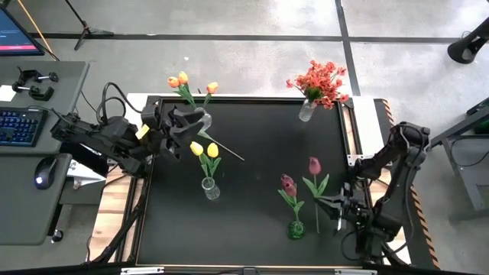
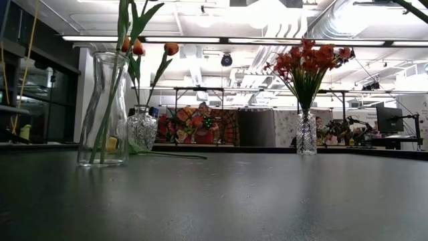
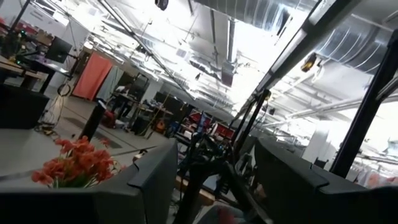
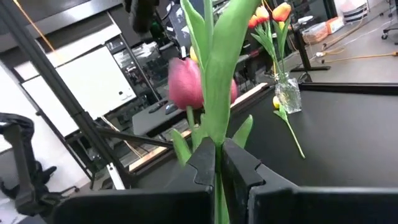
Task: Sort flowers into vase by color
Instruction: Put the dark red flower into the green vase
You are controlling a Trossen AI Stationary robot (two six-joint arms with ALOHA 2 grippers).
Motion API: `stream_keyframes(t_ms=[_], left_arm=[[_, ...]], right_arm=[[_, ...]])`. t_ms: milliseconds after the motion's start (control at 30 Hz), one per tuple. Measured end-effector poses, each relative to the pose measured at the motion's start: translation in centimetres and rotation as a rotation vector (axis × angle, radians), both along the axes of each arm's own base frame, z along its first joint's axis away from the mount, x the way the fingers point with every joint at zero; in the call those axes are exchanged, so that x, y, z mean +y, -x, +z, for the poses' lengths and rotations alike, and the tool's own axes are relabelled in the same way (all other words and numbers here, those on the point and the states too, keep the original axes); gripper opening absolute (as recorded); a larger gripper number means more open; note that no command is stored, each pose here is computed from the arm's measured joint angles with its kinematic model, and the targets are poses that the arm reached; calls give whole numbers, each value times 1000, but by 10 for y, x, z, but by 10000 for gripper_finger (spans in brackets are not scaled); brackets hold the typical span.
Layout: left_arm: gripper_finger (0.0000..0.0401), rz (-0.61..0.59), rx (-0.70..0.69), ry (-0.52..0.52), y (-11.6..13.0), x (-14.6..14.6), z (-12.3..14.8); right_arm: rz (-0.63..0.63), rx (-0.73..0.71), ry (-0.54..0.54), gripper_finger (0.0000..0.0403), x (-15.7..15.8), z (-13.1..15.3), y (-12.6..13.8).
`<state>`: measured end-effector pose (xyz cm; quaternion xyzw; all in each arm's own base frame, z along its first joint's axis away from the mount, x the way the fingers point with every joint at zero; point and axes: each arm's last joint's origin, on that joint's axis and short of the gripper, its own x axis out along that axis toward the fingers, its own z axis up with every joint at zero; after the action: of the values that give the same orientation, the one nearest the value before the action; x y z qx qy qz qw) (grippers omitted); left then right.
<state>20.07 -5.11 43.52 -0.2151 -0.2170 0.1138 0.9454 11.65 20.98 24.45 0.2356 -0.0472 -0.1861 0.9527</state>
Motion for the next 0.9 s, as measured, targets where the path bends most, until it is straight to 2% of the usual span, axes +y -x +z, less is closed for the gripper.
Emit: stream_keyframes(t_ms=[200, 300, 400, 533, 700, 833, 900], left_arm=[[202, 7, -10, 6, 0, 0, 1], [202, 26, -12, 17, 1, 1, 1], [202, 47, -8, 26, 1, 2, 1], [202, 61, -4, 14, 1, 2, 1], [202, 76, 6, -12, 1, 2, 1], [202, 60, 3, -20, 1, 2, 1], [202, 41, -1, -29, 1, 1, 2]], right_arm=[[1, 13, 28, 0, -2, -7, 1], [5, 20, 47, 0, 4, 6, -1], [19, 44, 105, 0, 16, 35, -1], [50, 123, 285, 0, 30, 96, 0], [234, 328, 432, 0, 30, 161, -10], [456, 425, 492, 0, 25, 177, -37], [567, 393, 479, 0, 27, 174, -55]])
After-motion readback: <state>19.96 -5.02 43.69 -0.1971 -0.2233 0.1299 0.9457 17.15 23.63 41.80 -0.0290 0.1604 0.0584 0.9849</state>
